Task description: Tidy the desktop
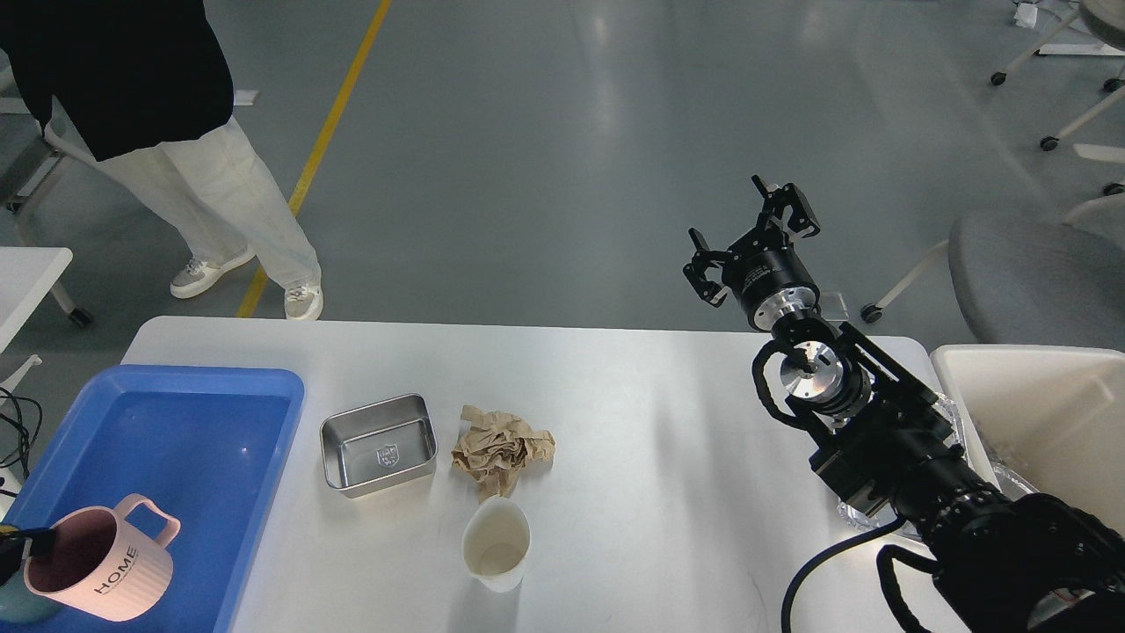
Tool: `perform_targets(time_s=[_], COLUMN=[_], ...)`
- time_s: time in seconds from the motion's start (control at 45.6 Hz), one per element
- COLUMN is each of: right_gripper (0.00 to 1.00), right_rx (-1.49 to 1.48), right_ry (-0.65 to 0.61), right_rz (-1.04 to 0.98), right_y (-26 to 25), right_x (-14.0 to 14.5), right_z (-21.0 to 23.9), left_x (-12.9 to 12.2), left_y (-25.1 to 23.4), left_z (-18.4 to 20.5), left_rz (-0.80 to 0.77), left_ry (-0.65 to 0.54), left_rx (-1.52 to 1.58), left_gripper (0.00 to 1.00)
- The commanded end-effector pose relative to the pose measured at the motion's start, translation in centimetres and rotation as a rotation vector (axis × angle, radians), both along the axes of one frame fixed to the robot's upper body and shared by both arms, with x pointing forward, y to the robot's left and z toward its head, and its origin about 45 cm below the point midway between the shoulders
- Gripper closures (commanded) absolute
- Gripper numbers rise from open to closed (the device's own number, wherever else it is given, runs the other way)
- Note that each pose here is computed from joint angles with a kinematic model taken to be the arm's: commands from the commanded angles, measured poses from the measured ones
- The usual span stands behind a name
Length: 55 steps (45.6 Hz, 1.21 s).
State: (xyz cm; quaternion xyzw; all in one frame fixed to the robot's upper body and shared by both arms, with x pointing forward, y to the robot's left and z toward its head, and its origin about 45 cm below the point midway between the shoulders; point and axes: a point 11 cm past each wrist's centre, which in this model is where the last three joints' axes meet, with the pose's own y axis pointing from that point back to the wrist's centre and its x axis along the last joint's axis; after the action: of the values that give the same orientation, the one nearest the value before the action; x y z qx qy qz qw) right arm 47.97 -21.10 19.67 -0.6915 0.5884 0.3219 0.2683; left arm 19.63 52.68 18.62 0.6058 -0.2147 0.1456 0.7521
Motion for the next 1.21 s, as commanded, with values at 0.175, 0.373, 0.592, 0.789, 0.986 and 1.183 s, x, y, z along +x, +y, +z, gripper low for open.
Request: perform_targets(time_s=[0.175,0.373,0.592,0.789,0.986,1.183], right_gripper=[0.00,0.00,0.00,0.00,0.00,0.00], right_rx=[-0.009,-0.014,-0.015,-0.015,-0.016,-0.016], right_ry=[-0.003,-0.004,-0.005,-0.007,-0.007,-0.007], right_rz=[-0.008,-0.014,-0.014,-0.013,-0.014,-0.014], right_y=[-0.6,-1.0,-1.1,-1.0,-1.1,-1.1], right_x=[0.1,0.1,0.1,0.2,0.2,0.2], right_z=[0.1,0.2,0.2,0.3,0.3,0.3], left_x=[0.4,0.0,0.0,-0.1,-0.3,-0.3], left_y=[-0.6,-0.2,0.0,0.1,0.0,0.0], left_z=[-3.0,-3.9,-4.3,-4.3,-4.5,-4.2], left_rz=[-0.002,-0.001,0.003,0.006,0.006,0.006], left_ry=[0.017,0.024,0.026,0.028,0.033,0.029], left_rx=[0.002,0.018,0.019,0.019,0.014,0.006], left_gripper=[1.00,1.00,1.00,0.92,0.87,0.53])
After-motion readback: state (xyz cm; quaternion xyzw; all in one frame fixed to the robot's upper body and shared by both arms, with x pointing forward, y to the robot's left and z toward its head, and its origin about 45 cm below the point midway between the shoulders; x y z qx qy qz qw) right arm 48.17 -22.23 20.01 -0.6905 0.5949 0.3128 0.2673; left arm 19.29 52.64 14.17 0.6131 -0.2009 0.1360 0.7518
